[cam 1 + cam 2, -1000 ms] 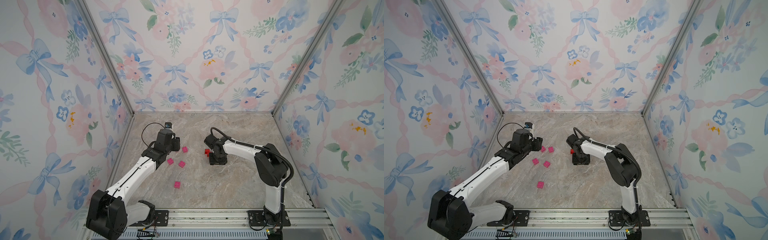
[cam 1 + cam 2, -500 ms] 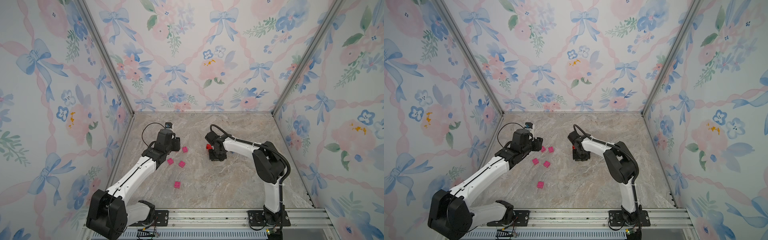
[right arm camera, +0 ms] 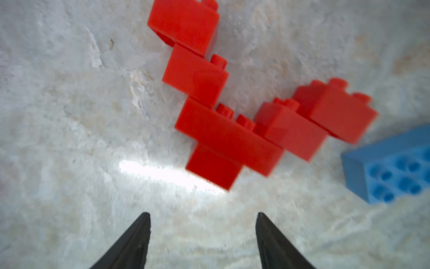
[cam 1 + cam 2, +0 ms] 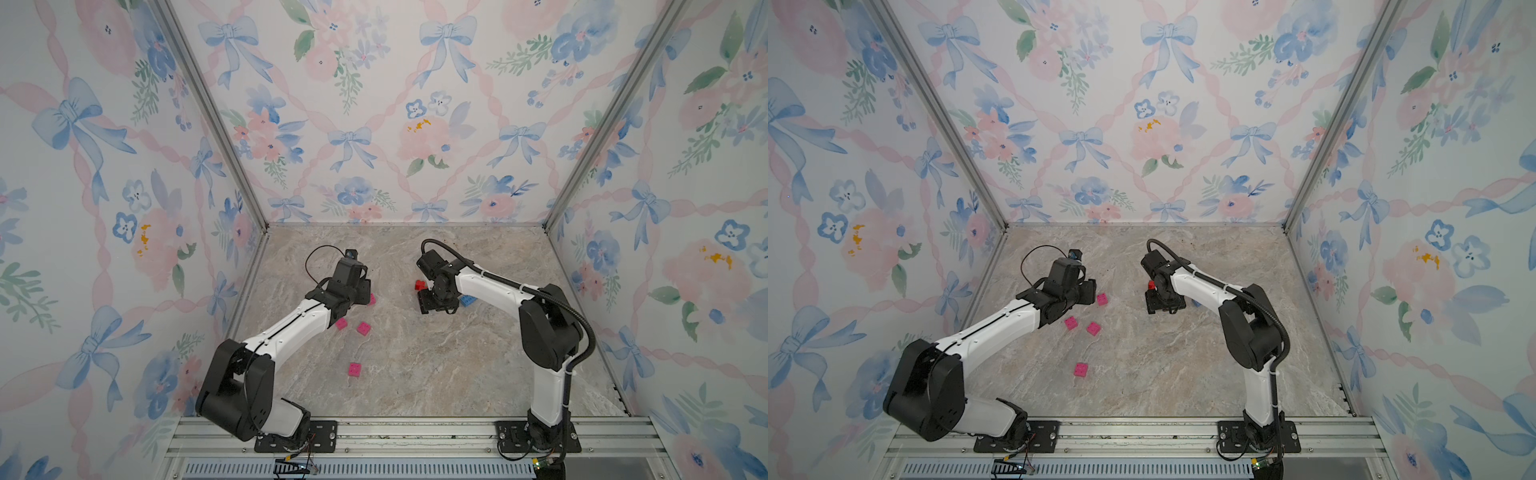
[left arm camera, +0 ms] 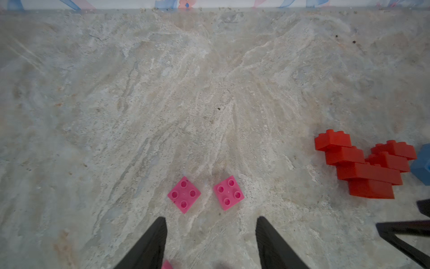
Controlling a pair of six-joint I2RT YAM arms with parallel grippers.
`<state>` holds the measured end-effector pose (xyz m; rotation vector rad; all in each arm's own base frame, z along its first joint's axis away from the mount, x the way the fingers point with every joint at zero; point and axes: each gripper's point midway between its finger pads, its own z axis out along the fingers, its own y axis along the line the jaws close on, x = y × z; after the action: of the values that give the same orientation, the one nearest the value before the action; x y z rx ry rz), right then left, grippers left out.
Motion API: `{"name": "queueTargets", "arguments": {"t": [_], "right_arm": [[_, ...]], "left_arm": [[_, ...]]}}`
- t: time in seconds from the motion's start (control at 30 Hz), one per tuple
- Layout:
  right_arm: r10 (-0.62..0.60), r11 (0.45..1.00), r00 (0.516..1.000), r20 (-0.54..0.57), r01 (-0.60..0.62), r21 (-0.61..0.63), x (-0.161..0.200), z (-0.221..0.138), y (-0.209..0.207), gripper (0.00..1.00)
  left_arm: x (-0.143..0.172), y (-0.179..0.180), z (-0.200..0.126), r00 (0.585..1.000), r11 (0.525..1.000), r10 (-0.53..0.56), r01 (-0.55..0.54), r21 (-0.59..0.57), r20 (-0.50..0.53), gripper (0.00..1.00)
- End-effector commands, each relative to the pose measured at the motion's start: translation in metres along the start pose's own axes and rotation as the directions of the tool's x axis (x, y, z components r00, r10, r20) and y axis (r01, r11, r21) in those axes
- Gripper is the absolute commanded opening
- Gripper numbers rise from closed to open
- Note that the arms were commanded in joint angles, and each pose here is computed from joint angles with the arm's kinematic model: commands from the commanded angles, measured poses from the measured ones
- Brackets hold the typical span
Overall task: Assemble the letter v with lego
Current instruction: Move the lego brick at the center of the board.
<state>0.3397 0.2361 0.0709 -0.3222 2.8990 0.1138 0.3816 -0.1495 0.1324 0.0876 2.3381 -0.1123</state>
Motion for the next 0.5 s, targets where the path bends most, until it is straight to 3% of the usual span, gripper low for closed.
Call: {"name": "queueTargets", "arguments": {"t": [0.0,0.13,0.47], "right_arm": [[0.037,0.999,0.998,-0.056,-0.038,-0.025,0.031,-0.025,-0.018,0.73],[0.109,0.992,0.993,-0.054,-0.112,-0.063,0.045,-0.032,-0.039,0.74],[0.16,0.982,0.987,-0.019,-0.161,-0.102,0.039,-0.044,-0.083,0.75]], "left_arm": [[-0.004,-0.013,0.019,0.997,0.995,-0.082,0.081,-0.05,-0.013,0.63],[0.003,-0.026,0.047,0.983,0.983,-0.173,0.168,-0.071,-0.063,0.63],[0.024,-0.016,0.071,0.964,0.96,-0.24,0.218,-0.177,-0.114,0.71]]}}
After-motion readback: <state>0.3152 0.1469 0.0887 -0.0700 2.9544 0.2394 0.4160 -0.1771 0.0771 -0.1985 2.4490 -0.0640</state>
